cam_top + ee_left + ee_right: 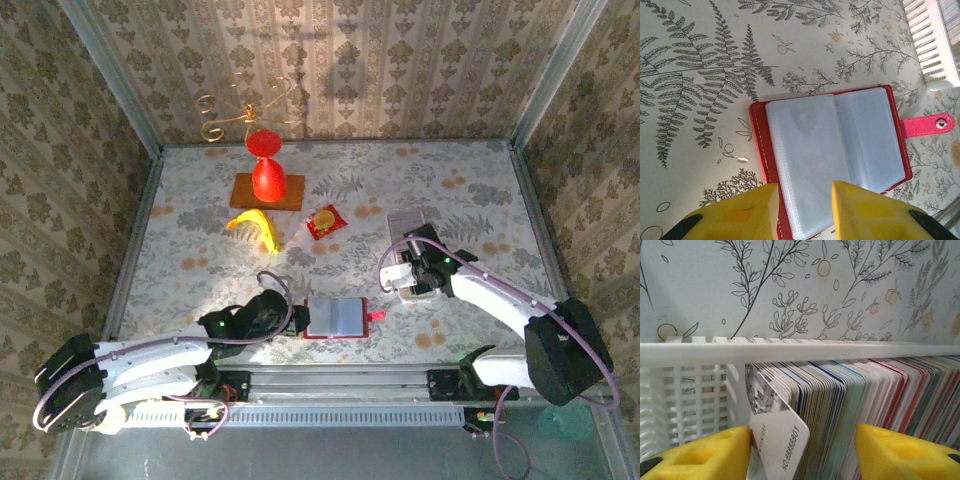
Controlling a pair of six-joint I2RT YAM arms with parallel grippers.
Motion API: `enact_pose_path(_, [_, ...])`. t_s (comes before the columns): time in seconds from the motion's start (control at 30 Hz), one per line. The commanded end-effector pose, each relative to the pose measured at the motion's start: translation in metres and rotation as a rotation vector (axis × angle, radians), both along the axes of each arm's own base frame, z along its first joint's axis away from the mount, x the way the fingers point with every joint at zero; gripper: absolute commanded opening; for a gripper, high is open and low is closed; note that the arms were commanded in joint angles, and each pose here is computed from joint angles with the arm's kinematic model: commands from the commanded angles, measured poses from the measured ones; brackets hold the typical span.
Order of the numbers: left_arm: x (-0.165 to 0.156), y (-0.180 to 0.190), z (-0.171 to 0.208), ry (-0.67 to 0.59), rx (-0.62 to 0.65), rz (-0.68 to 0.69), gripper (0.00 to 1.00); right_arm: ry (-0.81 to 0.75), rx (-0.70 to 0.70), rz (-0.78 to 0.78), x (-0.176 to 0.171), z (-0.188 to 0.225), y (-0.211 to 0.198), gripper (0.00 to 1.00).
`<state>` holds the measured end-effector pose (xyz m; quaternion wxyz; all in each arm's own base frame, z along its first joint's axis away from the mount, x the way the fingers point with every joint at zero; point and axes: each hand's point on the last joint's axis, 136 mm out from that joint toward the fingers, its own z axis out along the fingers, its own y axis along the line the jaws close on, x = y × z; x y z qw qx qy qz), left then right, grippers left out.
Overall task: Put the credit cards into the card holder
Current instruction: Pick up the credit card from the storage box.
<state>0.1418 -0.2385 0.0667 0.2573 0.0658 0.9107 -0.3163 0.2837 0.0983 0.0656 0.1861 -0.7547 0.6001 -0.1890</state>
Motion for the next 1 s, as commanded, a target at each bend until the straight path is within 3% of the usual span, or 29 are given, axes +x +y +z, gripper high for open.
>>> enact_pose_path(0.0, [0.001,0.001,-0.003,0.015,-0.008,0.015,0.33,-0.022,-0.014,0.002,-0.003,0.004,-0.003,0.54])
enact_pose_path(0.53, [-0.001,-0.008,-0.005,0.029,-0.005,-0.004,0.32,-0.058,0.007,0.000,-0.006,0.011,-0.001,0.29])
enact_pose_path(0.73, [-0.001,-0.010,-0.006,0.033,-0.002,-0.009,0.31,-0.072,0.019,-0.011,-0.005,0.015,-0.001,0.26])
enact_pose_path(0.97, [-0.001,-0.010,-0.006,0.033,-0.001,-0.008,0.31,-0.069,0.044,-0.014,-0.012,0.023,0.000,0.10])
